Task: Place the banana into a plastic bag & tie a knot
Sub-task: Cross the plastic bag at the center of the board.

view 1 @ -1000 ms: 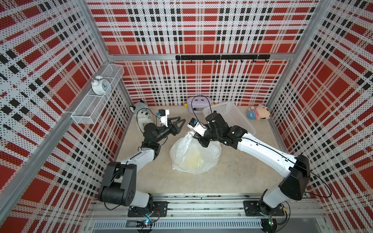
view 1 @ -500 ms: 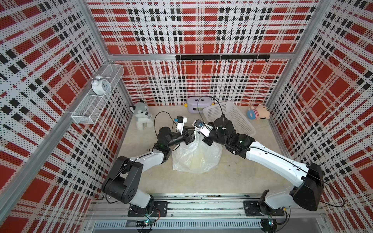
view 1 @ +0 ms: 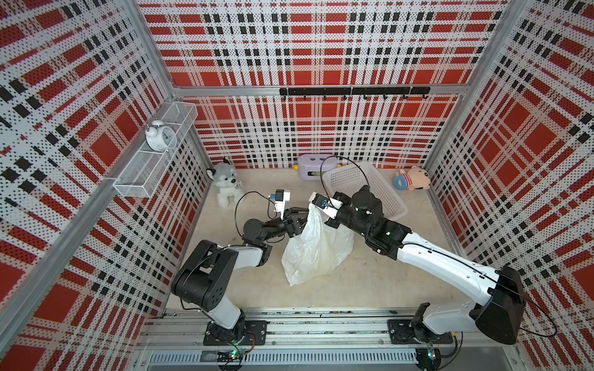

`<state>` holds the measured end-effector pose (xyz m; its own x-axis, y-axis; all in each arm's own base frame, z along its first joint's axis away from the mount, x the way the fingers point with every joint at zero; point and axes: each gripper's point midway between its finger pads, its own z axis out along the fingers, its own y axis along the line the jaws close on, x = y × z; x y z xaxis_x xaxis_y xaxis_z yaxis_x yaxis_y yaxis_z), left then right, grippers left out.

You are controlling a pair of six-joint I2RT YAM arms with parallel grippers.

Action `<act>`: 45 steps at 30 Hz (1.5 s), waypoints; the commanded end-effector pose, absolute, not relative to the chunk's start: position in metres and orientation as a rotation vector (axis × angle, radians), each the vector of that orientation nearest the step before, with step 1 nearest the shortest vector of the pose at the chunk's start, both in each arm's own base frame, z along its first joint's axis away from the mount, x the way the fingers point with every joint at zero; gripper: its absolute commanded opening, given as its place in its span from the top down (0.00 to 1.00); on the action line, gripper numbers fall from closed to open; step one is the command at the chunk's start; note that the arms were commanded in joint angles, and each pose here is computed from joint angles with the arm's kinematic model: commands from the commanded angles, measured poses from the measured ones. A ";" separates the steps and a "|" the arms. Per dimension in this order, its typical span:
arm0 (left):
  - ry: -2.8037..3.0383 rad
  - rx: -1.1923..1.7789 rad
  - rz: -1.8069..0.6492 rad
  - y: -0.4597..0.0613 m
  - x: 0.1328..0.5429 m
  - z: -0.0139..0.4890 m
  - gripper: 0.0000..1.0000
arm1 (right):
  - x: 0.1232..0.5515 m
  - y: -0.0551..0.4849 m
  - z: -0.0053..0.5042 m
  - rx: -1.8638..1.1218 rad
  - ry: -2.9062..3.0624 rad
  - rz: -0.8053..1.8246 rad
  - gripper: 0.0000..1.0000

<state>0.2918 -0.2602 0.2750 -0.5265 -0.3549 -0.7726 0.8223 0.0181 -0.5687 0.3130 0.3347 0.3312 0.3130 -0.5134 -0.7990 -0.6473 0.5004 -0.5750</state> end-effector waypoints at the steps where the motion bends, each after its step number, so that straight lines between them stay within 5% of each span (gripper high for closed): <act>1: 1.227 0.600 -1.673 -0.252 0.270 0.297 0.56 | 0.319 0.333 0.350 -1.123 1.185 0.011 1.00; 7: 1.262 0.538 -1.604 -0.248 0.280 0.292 0.55 | 0.323 0.334 0.353 -1.102 1.068 -0.043 1.00; 14: 1.465 0.374 -1.165 -0.220 0.319 0.279 0.52 | 0.293 0.335 0.357 -1.075 0.933 0.074 1.00; 20: 1.581 0.177 -1.031 -0.178 0.340 0.270 0.51 | 0.272 0.339 0.352 -1.054 0.873 0.132 1.00; 31: 1.470 0.426 -1.316 -0.225 0.298 0.298 0.48 | 0.258 0.347 0.341 -0.987 0.745 0.005 1.00; 45: 1.560 0.155 -1.329 -0.201 0.297 0.313 0.43 | 0.255 0.353 0.303 -1.016 0.736 -0.151 1.00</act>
